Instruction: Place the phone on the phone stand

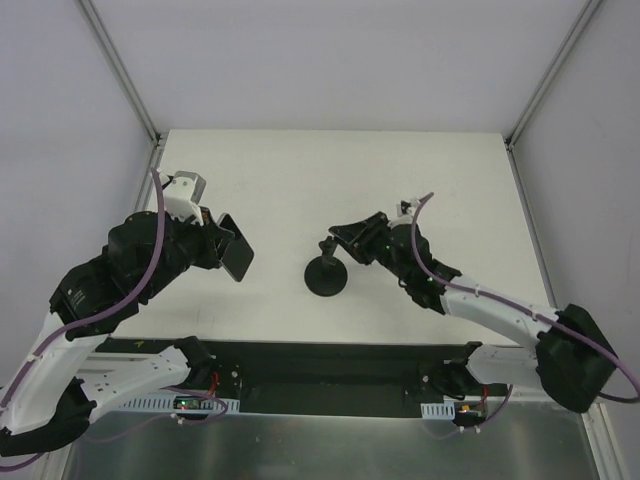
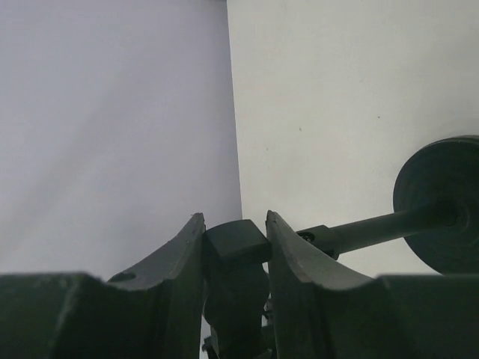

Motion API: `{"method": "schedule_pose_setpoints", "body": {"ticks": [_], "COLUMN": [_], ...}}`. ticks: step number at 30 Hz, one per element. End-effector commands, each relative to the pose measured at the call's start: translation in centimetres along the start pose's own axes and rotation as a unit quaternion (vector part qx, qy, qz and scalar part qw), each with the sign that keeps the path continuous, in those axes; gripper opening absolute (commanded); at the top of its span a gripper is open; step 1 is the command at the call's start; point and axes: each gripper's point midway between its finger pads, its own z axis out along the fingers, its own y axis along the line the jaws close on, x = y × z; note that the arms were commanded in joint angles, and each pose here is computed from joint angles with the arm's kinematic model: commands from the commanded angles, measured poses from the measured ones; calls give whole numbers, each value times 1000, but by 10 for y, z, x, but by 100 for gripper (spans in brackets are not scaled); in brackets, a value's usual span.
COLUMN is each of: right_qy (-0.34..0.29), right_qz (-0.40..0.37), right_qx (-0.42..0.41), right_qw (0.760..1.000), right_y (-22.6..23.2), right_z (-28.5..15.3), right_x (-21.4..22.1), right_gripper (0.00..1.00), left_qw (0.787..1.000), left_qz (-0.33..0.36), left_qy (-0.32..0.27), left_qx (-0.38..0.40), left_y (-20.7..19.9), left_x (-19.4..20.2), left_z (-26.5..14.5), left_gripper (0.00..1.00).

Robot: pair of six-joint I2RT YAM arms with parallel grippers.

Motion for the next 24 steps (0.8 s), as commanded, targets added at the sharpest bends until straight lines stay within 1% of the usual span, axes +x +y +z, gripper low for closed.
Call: {"method": "schedule_pose_setpoints", "body": {"ticks": [1,2,4,5,7,11,12,13,14,15,16,17,18,21,24], "right_qy": [-262,-266,-297,-300,-320,-314,-309,-300,-297,-293,-283,-278,-273,-249,-199], "right_qz": [96,97,120,122,148,182,175,156,139,124,85,71,62,23,-54], "right_qx": [0,3,19,46,49,54,54,58,60,57,65,64,62,56,22], "right_qw": [960,959,947,945,935,930,933,939,943,946,953,956,958,967,978], "right_y": [-6,-7,-10,-16,-18,-33,-35,-35,-32,-25,-25,-20,-16,-12,-6], "right_z": [-39,-46,-53,-54,-56,-47,-46,-44,-45,-45,-44,-44,-44,-43,-46], "right_x": [-59,-48,-50,-48,-52,-43,-41,-37,-36,-35,-32,-31,-29,-17,0], "right_gripper": [1,1,1,1,1,1,1,4,9,25,39,50,72,94,97], "left_qw": [999,999,998,998,997,994,993,992,992,992,991,991,991,991,989], "left_qz": [-39,-40,-48,-51,-61,-77,-80,-82,-83,-84,-85,-86,-88,-92,-100], "left_qy": [-23,-22,-17,-14,-7,10,13,17,20,23,26,27,27,30,34], "left_qx": [27,28,37,39,51,77,81,90,93,95,95,96,97,95,107], "left_y": [-14,-15,-18,-20,-25,-38,-40,-43,-45,-45,-46,-46,-46,-47,-53], "left_x": [-12,-12,-10,-9,-6,-1,0,2,3,4,6,7,8,9,6], "left_z": [2,2,2,3,4,7,7,6,8,8,8,9,9,11,10], "left_gripper": [0,0,0,0,0,0,0,0,0,0,0,0,0,0,0]}}
